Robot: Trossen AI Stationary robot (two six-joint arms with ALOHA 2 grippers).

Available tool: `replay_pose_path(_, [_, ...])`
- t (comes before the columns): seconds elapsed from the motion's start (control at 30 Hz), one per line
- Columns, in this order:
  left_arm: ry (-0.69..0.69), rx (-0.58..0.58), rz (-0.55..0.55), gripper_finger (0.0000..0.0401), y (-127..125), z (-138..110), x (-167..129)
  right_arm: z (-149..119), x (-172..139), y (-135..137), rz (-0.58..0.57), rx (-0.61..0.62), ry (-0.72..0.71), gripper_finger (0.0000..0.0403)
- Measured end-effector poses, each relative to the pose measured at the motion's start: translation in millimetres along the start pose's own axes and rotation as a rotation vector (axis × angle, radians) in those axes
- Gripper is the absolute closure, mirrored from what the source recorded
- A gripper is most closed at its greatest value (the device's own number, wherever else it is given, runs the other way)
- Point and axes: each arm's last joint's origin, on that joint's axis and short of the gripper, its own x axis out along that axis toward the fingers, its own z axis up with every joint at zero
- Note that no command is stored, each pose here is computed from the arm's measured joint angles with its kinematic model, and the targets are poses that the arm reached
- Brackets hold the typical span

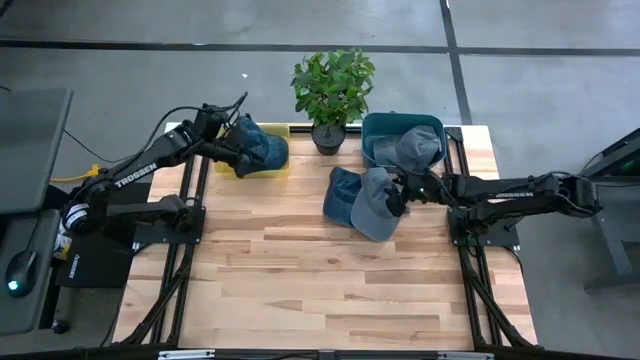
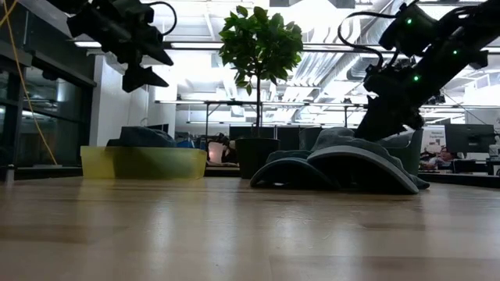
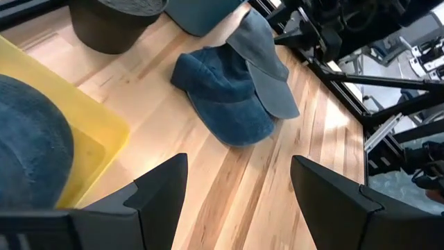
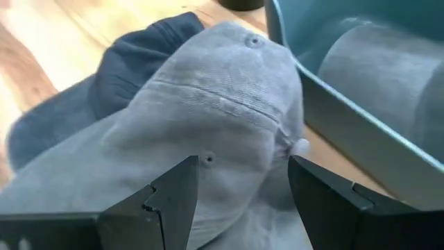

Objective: Pick & Place hat
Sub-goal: Put the gray cap into the green bin

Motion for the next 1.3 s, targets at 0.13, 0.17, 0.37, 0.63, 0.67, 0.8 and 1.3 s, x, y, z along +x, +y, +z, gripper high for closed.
replay_pose_path(0.13, [0.008,0.011,-0.008,0.0147,-3.0,-0.8,2.0,1.0,3.9,-8.5,0.047,0.045,0.019,0.0187])
replay_pose_path(0.17, [0.008,0.012,-0.009,0.0147,-3.1,-0.8,2.0,1.0,4.6,-10.6,0.047,0.053,0.023,0.0187])
replay_pose_path(0.37, [0.001,0.000,-0.006,0.0147,-2.8,-0.1,1.9,7.4,7.2,-17.8,0.131,0.099,0.007,0.0187])
replay_pose_path(0.63, [0.001,-0.001,-0.006,0.0147,-2.7,0.0,2.0,9.3,13.3,-23.5,0.198,0.131,0.042,0.0187])
replay_pose_path(0.67, [0.001,-0.001,-0.007,0.0147,-2.7,0.0,2.0,9.2,15.5,-23.8,0.204,0.133,0.048,0.0187])
replay_pose_path(0.8, [0.000,-0.008,-0.006,0.0147,-2.7,0.1,1.9,9.5,23.1,-23.0,0.232,0.145,0.056,0.0187])
replay_pose_path(1.3, [0.001,-0.009,-0.008,0.0147,-2.7,0.0,1.9,7.3,30.6,-20.9,0.277,0.225,0.100,0.0342])
